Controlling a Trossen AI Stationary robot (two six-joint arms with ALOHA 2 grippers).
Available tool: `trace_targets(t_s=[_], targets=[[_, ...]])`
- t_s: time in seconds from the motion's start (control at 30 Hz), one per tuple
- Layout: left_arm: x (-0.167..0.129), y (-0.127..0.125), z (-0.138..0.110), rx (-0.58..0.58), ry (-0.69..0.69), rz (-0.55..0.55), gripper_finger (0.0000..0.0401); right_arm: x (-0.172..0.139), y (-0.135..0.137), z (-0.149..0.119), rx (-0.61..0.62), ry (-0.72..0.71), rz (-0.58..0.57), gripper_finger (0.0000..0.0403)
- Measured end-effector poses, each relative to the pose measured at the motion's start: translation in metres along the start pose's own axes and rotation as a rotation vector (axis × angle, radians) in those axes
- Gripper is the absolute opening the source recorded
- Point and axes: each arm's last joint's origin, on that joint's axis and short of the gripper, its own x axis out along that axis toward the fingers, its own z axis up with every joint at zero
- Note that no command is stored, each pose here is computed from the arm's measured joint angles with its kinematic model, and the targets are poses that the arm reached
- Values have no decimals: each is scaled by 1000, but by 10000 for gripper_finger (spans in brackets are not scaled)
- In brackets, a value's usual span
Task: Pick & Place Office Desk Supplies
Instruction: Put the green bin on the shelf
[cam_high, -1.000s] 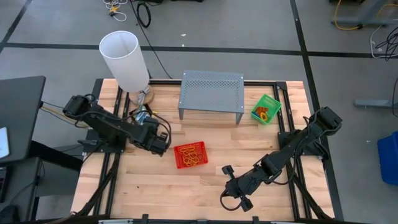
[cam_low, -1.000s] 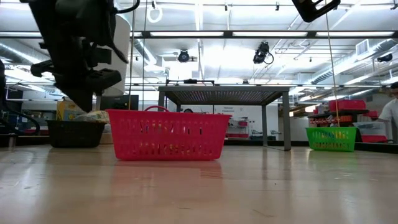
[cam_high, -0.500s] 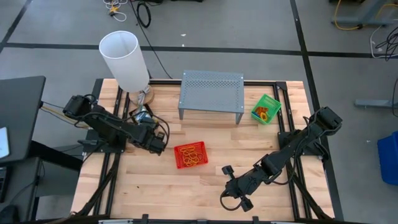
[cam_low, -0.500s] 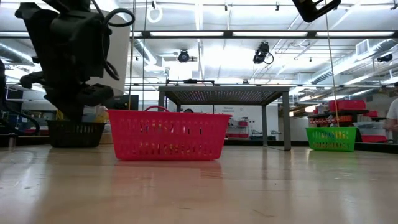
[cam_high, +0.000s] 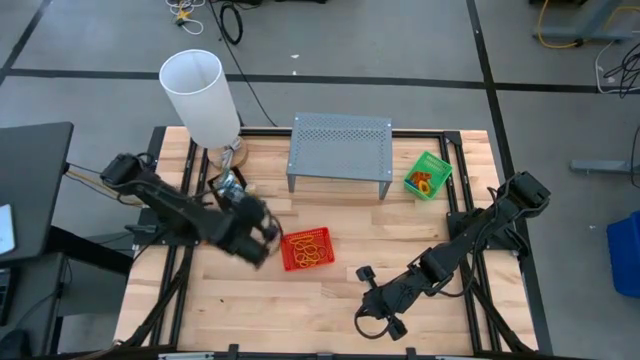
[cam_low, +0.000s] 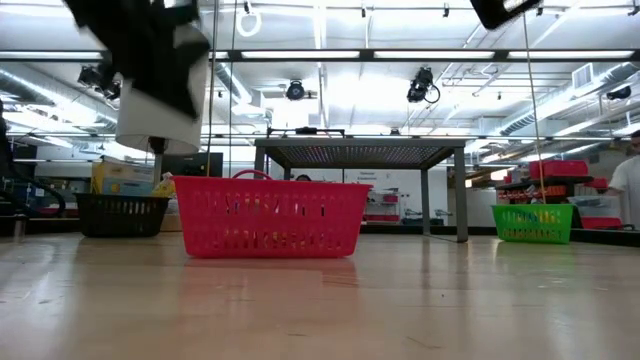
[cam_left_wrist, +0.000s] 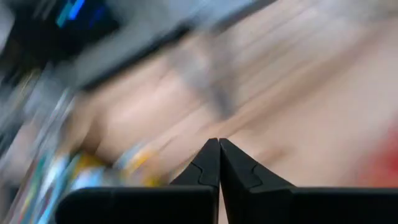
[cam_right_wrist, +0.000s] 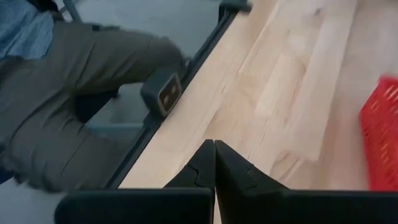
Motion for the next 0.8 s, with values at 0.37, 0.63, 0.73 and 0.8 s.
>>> trace_targets(t_s=[0.37, 0.63, 0.73, 0.8], targets=[[-151, -42, 6, 340, -365, -592, 5, -46, 8, 34, -177, -278, -181, 4], [-199, -55, 12, 532, -424, -1179, 6, -106, 17, 49, -201, -436, -220, 5], [-190, -57, 5, 560, -405, -1169, 6, -109, 24, 48, -213, -437, -238, 6], [-175, -57, -6, 560, -386, -1145, 6, -109, 27, 46, -222, -424, -238, 6]])
